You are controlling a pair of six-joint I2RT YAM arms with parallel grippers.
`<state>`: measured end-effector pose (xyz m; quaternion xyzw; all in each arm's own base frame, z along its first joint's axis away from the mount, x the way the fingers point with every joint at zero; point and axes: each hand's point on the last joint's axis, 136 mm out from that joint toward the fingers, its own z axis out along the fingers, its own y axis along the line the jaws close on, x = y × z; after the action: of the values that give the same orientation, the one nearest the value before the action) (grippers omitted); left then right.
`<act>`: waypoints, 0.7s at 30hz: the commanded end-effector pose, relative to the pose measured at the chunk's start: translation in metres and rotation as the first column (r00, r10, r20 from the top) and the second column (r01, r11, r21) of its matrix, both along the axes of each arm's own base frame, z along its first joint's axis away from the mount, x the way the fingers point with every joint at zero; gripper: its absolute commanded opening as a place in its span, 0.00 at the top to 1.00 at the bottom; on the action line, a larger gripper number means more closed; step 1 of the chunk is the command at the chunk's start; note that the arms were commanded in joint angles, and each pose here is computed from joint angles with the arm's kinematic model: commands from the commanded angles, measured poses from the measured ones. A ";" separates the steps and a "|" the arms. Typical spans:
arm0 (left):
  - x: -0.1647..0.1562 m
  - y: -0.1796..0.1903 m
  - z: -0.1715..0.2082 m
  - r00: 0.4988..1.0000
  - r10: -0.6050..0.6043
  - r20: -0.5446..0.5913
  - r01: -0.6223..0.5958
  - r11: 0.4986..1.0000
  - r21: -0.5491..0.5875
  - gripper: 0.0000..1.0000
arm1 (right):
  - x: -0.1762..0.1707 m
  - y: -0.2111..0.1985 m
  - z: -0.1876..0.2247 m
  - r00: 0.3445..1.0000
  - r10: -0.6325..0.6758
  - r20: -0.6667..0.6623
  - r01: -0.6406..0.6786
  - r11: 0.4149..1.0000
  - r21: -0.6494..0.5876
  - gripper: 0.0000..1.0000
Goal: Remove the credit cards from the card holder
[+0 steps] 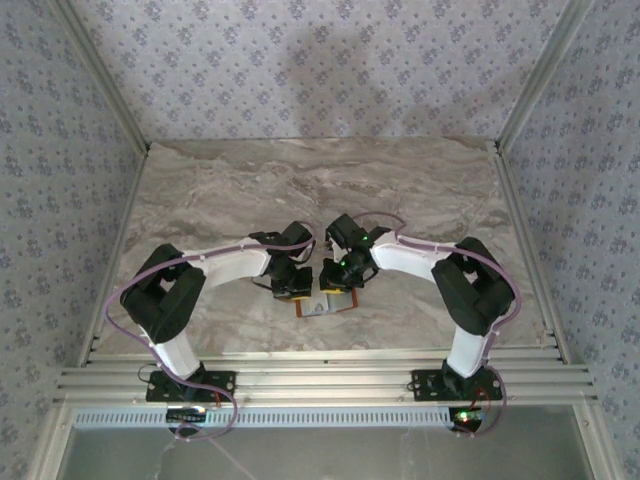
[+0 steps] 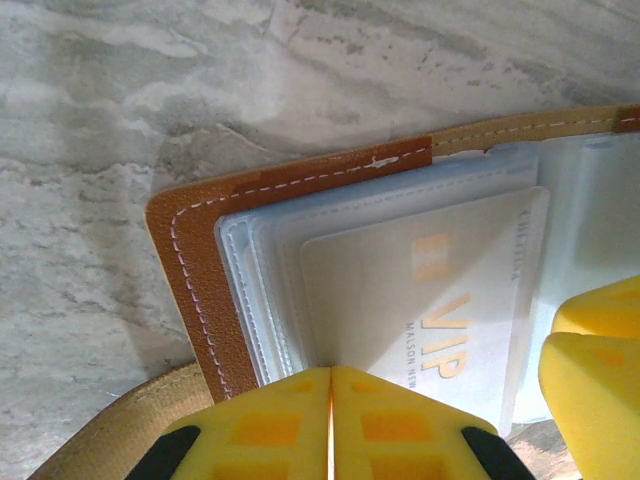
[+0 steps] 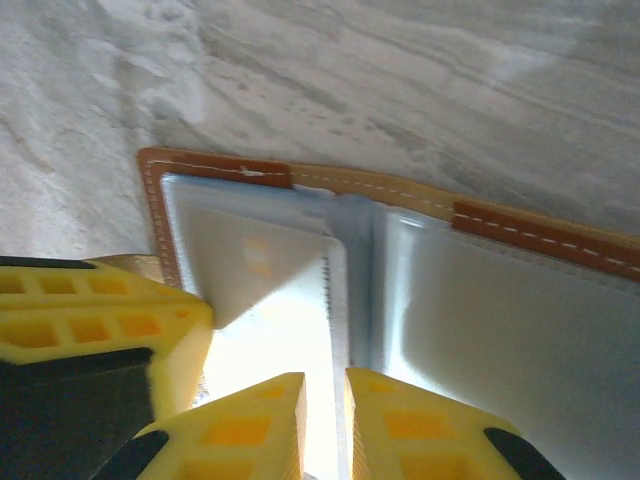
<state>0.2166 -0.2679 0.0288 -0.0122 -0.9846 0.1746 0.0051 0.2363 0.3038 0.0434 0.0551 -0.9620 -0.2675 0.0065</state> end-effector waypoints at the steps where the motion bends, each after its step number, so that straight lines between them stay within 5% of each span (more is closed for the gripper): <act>1: -0.006 0.006 -0.001 1.000 -0.015 -0.006 0.015 0.999 0.035 0.90 | -0.005 0.004 0.003 1.000 0.001 -0.022 0.000 0.999 0.038 0.82; 21: -0.005 0.006 -0.001 1.000 -0.019 -0.007 0.019 0.999 0.034 0.90 | -0.007 0.008 -0.014 0.998 0.009 -0.061 -0.006 0.999 0.046 0.81</act>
<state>0.2161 -0.2674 0.0286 -0.0120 -0.9848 0.1734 0.0060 0.2334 0.3100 0.0355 0.0559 -0.9569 -0.2842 0.0193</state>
